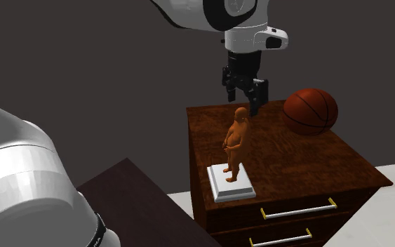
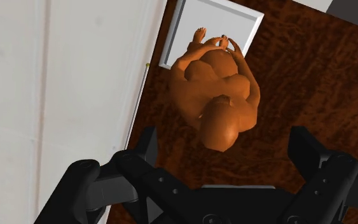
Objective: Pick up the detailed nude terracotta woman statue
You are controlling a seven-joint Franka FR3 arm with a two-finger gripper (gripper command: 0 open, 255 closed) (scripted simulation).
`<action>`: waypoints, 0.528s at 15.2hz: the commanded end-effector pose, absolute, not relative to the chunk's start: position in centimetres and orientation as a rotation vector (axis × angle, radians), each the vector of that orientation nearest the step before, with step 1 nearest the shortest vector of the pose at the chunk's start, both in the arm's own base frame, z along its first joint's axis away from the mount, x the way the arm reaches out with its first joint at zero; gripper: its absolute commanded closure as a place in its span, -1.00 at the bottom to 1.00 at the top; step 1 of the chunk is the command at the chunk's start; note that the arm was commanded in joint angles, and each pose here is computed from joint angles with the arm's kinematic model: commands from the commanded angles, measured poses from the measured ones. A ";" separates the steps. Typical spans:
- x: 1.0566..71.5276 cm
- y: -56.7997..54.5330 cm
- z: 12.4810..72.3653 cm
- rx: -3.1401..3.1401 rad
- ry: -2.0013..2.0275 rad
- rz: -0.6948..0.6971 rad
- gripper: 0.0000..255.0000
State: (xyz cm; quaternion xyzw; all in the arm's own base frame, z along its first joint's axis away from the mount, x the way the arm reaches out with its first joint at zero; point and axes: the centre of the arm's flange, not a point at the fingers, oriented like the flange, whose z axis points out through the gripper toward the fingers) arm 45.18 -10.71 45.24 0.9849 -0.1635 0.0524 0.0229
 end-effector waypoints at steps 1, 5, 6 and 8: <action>45.2 -10.8 44.1 3.050 -0.507 0.163 -1.00; 45.2 -10.8 42.7 3.050 -0.507 0.163 -1.00; 45.3 -10.8 42.7 3.050 -0.507 0.163 1.00; 45.3 -10.8 42.6 3.050 -0.507 0.163 1.00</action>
